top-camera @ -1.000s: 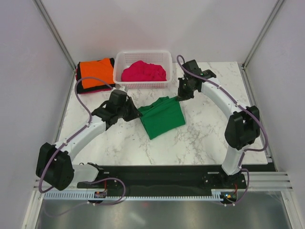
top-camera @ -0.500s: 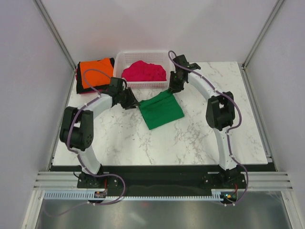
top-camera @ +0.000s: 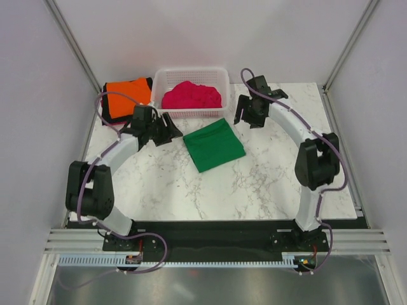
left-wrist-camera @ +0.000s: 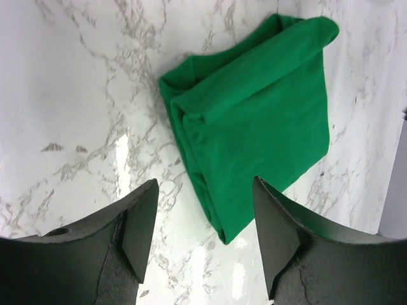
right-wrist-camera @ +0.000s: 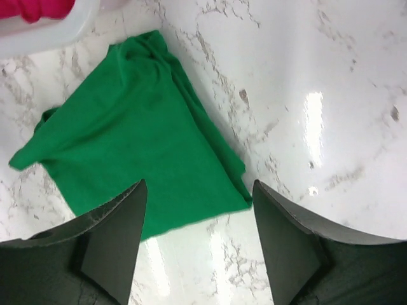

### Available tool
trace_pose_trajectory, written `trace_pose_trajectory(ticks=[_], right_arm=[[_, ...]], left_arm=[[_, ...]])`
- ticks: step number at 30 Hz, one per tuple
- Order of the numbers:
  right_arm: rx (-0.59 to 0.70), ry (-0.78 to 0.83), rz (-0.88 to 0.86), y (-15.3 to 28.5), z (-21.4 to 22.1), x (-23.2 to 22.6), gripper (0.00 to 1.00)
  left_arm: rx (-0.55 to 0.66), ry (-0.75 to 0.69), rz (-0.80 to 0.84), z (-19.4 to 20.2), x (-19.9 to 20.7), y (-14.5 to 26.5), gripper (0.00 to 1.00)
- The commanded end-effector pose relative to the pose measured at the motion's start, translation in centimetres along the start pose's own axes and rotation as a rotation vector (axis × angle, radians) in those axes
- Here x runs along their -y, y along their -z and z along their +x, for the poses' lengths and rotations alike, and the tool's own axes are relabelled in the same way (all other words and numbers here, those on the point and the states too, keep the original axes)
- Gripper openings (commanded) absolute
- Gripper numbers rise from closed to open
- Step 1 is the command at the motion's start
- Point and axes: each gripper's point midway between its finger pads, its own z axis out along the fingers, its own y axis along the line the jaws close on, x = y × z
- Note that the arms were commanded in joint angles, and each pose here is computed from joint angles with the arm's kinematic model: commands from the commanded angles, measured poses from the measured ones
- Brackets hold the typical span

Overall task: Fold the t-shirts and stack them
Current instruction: Neatly place the folded tshirt to the corner

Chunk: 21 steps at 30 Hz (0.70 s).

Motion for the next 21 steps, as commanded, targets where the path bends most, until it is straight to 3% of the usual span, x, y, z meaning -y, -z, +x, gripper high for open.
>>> trace_pose_trajectory(ticks=[1, 10, 16, 21], right_arm=[[0.118, 0.026, -0.016, 4.2, -0.2, 0.6, 0.76], [0.016, 0.073, -0.078, 5.0, 7.8, 3.5, 0.82], [-0.023, 0.098, -0.073, 4.4, 9.5, 4.3, 0.82], [-0.041, 0.111, -0.072, 3.9, 10.1, 4.7, 0.82]], left_arm=[[0.063, -0.033, 0.057, 1.2, -0.3, 0.2, 0.68], [0.067, -0.014, 0.195, 2.8, -0.1, -4.3, 0.7], [0.037, 0.041, 0.148, 3.0, -1.7, -8.4, 0.7], [0.01, 0.12, 0.114, 3.0, -2.3, -10.8, 0.51]])
